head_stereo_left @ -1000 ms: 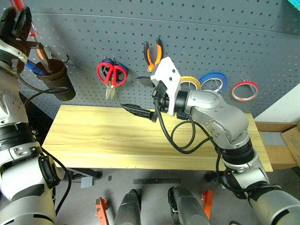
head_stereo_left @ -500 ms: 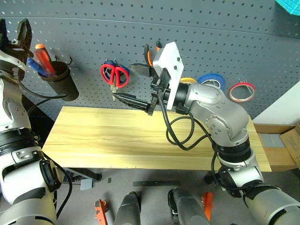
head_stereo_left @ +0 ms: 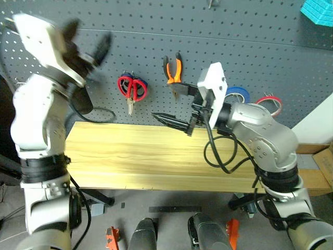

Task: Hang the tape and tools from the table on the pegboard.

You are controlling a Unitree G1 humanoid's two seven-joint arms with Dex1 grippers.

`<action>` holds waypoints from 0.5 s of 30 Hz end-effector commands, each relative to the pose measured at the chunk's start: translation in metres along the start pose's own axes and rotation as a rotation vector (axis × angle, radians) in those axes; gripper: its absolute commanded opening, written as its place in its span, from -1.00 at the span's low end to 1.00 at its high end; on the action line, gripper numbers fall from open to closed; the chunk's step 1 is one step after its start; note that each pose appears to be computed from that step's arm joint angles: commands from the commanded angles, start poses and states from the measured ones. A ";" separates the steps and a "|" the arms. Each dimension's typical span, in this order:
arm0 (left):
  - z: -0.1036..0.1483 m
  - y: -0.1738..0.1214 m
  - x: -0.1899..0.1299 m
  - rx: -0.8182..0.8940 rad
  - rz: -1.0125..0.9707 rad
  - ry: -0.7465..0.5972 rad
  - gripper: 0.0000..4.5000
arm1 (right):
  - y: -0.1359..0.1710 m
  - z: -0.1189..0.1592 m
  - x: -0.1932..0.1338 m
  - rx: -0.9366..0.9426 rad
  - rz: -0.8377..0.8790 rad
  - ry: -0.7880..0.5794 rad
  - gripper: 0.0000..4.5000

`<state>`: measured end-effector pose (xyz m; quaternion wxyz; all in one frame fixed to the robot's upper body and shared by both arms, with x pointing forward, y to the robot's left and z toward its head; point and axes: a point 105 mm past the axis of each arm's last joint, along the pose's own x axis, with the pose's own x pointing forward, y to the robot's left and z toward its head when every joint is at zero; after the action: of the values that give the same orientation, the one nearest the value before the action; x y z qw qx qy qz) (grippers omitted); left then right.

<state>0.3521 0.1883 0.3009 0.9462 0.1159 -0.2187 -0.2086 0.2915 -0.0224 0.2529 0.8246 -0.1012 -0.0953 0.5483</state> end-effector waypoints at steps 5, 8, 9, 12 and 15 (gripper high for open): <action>-0.039 -0.058 -0.023 -0.084 -0.057 0.148 0.76 | 0.006 -0.040 -0.032 0.043 -0.095 0.099 1.00; -0.063 -0.063 -0.037 -0.105 0.005 0.207 0.76 | -0.003 -0.069 -0.043 0.033 -0.226 0.160 1.00; -0.067 -0.062 -0.041 -0.095 0.035 0.212 0.76 | -0.005 -0.079 -0.047 0.024 -0.259 0.178 1.00; -0.093 -0.055 -0.056 -0.135 0.152 0.264 0.76 | -0.007 -0.112 -0.059 0.051 -0.336 0.214 1.00; -0.126 -0.055 -0.079 -0.191 0.227 0.340 0.76 | -0.017 -0.144 -0.075 0.037 -0.460 0.256 1.00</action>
<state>0.3284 0.1807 0.1465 0.9913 0.0328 -0.0384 -0.1214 0.3099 -0.0988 0.1103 0.9262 -0.1109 0.0317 0.3590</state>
